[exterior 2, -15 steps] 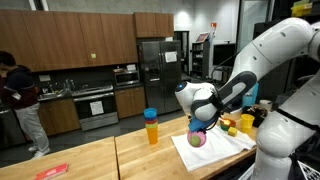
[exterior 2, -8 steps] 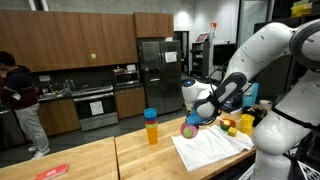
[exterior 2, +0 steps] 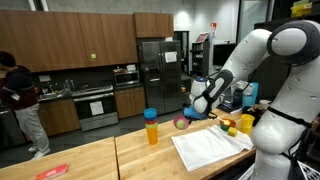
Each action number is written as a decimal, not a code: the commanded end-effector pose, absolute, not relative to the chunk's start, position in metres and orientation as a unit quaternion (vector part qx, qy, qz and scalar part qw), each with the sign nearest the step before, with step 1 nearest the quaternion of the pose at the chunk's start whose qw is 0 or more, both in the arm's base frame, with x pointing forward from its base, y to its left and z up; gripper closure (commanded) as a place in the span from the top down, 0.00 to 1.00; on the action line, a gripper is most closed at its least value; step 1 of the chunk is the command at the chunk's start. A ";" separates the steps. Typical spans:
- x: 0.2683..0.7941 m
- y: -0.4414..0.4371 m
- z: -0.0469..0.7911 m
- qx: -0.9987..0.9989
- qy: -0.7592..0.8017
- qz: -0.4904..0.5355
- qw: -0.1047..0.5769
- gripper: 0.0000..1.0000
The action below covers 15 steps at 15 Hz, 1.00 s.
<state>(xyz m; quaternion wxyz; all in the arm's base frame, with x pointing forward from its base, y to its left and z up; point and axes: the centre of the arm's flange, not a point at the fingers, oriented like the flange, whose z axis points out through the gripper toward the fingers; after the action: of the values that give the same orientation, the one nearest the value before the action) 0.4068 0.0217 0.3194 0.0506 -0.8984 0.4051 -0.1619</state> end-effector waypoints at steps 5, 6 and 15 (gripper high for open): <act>0.407 -0.004 0.293 -0.887 0.429 -0.074 0.153 0.01; 0.407 -0.006 0.294 -0.889 0.427 -0.065 0.155 0.01; 0.409 -0.049 0.281 -0.883 0.424 -0.004 0.201 0.01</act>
<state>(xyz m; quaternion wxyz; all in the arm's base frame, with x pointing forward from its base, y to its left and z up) 0.4017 -0.0348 0.2846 0.1699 -0.8849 0.4330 -0.0249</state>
